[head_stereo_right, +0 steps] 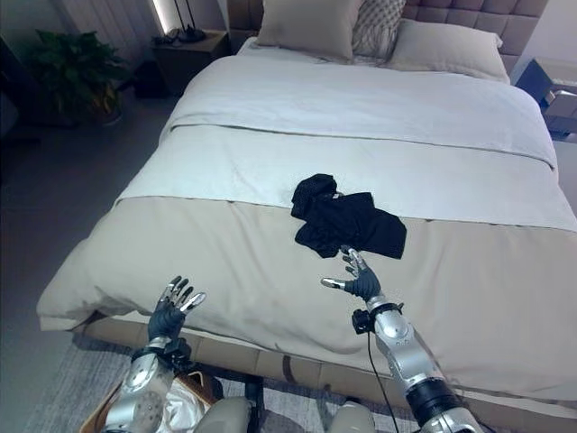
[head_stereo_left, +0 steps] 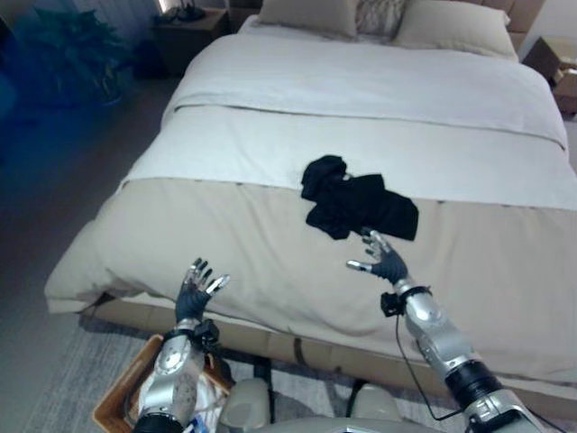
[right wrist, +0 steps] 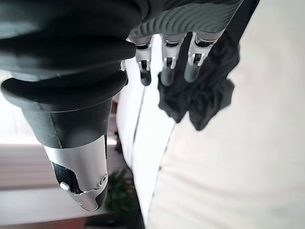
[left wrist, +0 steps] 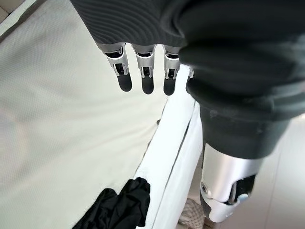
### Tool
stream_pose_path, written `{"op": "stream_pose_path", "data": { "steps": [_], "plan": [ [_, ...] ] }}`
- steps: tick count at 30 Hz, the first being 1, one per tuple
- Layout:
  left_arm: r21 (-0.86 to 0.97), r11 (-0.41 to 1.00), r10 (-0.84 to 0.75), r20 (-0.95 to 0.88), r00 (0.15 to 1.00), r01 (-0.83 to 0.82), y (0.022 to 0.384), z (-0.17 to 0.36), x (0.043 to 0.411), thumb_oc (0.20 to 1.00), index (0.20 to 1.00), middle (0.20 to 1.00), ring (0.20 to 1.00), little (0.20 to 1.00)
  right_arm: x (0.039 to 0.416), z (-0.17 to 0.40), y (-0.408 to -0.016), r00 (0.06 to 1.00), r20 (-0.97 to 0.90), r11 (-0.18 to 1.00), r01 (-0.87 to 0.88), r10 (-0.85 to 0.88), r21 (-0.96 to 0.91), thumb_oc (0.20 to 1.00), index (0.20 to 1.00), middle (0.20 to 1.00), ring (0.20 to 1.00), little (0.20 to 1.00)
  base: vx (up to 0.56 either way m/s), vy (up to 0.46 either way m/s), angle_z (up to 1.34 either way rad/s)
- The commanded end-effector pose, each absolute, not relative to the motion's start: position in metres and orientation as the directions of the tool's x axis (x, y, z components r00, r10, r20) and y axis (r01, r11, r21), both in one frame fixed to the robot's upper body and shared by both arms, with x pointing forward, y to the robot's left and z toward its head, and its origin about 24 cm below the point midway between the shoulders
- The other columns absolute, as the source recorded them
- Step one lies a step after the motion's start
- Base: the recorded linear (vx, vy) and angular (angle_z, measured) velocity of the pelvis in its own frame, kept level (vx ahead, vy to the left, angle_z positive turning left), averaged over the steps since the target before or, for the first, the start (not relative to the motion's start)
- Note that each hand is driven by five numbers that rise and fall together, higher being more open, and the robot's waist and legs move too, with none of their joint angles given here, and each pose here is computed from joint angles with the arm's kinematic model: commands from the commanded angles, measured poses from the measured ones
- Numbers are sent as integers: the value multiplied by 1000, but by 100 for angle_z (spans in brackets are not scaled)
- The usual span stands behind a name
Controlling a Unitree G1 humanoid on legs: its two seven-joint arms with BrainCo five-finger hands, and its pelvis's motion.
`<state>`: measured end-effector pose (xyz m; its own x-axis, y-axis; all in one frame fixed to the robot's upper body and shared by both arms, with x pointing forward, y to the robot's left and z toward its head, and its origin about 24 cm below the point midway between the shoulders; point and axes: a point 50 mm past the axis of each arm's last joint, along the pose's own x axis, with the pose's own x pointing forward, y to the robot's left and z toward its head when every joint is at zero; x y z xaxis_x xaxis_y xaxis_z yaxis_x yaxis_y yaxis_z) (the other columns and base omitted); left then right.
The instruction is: Pick up clothes into the bucket
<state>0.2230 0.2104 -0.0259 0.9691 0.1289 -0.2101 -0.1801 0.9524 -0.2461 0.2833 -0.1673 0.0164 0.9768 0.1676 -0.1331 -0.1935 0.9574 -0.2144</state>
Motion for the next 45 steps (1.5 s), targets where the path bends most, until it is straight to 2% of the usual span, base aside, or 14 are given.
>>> {"op": "stream_pose_path", "data": {
  "steps": [1, 7, 13, 14, 15, 17, 20, 23, 24, 32, 35, 40, 44, 45],
  "plan": [
    [-189, 980, 76, 33, 997, -68, 208, 23, 243, 1000, 1000, 1000, 1000, 1000, 323, 79, -148, 974, 114, 940, -156, 198, -304, 1000, 1000, 1000, 1000, 1000, -167, -164, -9],
    [-207, 978, 45, 78, 996, -28, 198, 33, 252, 1000, 1000, 1000, 1000, 1000, 346, 105, -152, 974, 186, 909, -40, 127, -414, 1000, 1000, 1000, 1000, 1000, 8, -223, 14],
    [-242, 970, 26, 117, 993, 3, 189, 41, 255, 1000, 1000, 1000, 1000, 1000, 368, 153, -189, 938, 343, 869, 212, -53, -448, 1000, 1000, 1000, 1000, 1000, -52, -172, 45],
    [-256, 967, 48, 147, 988, -9, 190, 48, 257, 1000, 1000, 1000, 1000, 1000, 377, 188, -202, 890, 441, 820, 336, -116, -463, 1000, 1000, 1000, 1000, 1000, -47, -43, 39],
    [-256, 967, 48, 147, 988, -9, 190, 48, 257, 1000, 1000, 1000, 1000, 1000, 377, 188, -202, 890, 442, 820, 336, -115, -463, 1000, 1000, 1000, 1000, 1000, -57, -59, 35],
    [-253, 967, 54, 172, 984, -9, 188, 54, 257, 1000, 1000, 1000, 1000, 1000, 385, 239, -217, 805, 564, 748, 488, -185, -451, 1000, 1000, 1000, 1000, 1000, -7, -45, 15],
    [-247, 969, 43, 192, 980, 5, 184, 58, 257, 1000, 1000, 1000, 1000, 1000, 387, 264, -225, 759, 616, 701, 556, -210, -446, 1000, 1000, 1000, 1000, 1000, -11, -7, -9],
    [-248, 969, 53, 219, 974, 3, 183, 65, 257, 1000, 1000, 1000, 1000, 1000, 384, 301, -237, 677, 695, 611, 663, -242, -432, 1000, 1000, 1000, 1000, 1000, -12, -36, 12],
    [-250, 968, 65, 229, 971, -6, 182, 67, 257, 1000, 1000, 1000, 1000, 1000, 381, 317, -249, 623, 729, 542, 732, -285, -413, 1000, 1000, 1000, 1000, 1000, 3, -17, 12],
    [-248, 969, 72, 260, 963, -5, 177, 74, 258, 1000, 1000, 1000, 1000, 1000, 369, 367, -270, 502, 816, 326, 852, -288, -410, 1000, 1000, 1000, 1000, 1000, 4, -17, 3],
    [-257, 966, 70, 262, 963, 0, 176, 74, 257, 1000, 1000, 1000, 1000, 1000, 367, 377, -278, 504, 808, 289, 858, -305, -425, 1000, 1000, 1000, 1000, 1000, 2, -15, 3],
    [-271, 962, 59, 268, 962, 16, 176, 76, 256, 1000, 1000, 1000, 1000, 1000, 368, 384, -289, 576, 763, 227, 817, -291, -530, 1000, 1000, 1000, 1000, 1000, 7, -13, 6],
    [-286, 958, 59, 271, 961, 22, 177, 77, 258, 1000, 1000, 1000, 1000, 1000, 367, 387, -299, 633, 704, 249, 774, -322, -582, 1000, 1000, 1000, 1000, 1000, 26, -15, 6],
    [-287, 958, 55, 270, 961, 26, 176, 77, 258, 1000, 1000, 1000, 1000, 1000, 368, 387, -301, 649, 687, 257, 760, -327, -596, 871, 871, 871, 871, 871, 15, -15, 6]
  ]
}}
